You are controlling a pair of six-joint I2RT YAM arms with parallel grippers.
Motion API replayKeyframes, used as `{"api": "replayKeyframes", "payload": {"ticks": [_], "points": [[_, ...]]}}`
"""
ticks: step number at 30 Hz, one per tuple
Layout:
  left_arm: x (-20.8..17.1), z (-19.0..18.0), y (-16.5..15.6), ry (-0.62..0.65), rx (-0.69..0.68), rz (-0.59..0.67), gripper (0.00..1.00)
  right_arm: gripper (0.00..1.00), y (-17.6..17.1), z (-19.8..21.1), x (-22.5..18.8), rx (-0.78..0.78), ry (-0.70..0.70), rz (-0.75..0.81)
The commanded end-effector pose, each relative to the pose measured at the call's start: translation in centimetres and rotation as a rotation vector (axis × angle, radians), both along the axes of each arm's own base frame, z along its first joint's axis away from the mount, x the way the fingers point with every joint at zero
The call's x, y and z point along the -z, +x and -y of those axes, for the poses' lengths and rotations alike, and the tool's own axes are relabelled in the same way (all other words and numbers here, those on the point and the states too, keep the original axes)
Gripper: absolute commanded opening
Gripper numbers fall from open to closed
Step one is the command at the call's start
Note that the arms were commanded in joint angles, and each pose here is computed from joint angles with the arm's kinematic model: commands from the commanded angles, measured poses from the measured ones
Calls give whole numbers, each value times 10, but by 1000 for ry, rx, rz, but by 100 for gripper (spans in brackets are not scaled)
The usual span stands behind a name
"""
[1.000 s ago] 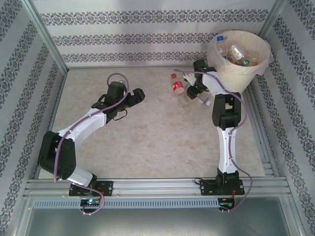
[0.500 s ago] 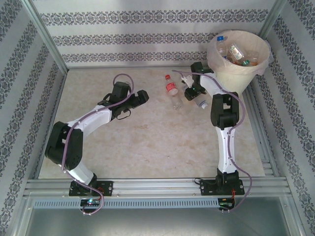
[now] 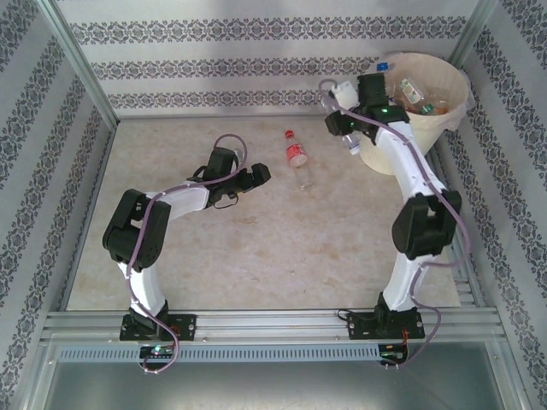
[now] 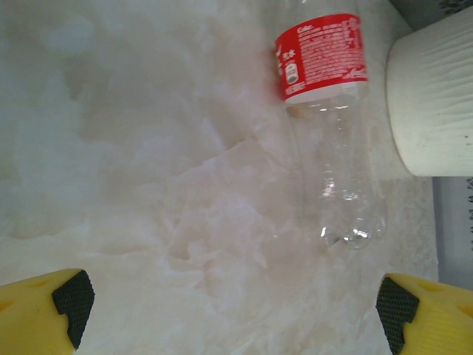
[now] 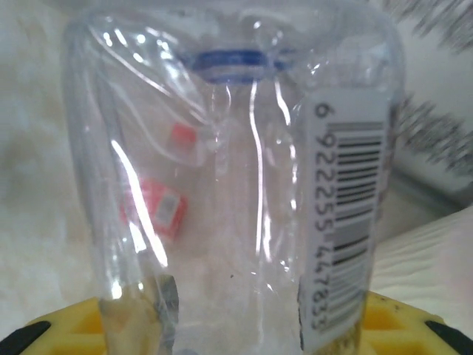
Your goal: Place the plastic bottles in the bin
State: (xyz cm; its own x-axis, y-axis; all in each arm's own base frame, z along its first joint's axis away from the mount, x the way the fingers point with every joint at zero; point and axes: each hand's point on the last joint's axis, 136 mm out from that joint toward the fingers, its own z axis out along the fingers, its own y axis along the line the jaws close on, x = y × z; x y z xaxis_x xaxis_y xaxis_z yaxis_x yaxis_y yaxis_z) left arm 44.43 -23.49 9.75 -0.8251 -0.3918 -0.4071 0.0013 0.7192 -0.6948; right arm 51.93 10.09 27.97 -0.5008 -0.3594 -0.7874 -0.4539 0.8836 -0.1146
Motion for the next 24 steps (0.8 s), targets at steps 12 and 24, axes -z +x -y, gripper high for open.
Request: {"api": "replayKeyframes", "payload": {"ticks": [12,24], "points": [[-17,10,6,-26,15,52,100,44,16,135,-193,514,289,748],[-16,8,2,-14,10,48,100,48,28,188,-171,767,103,766]]}}
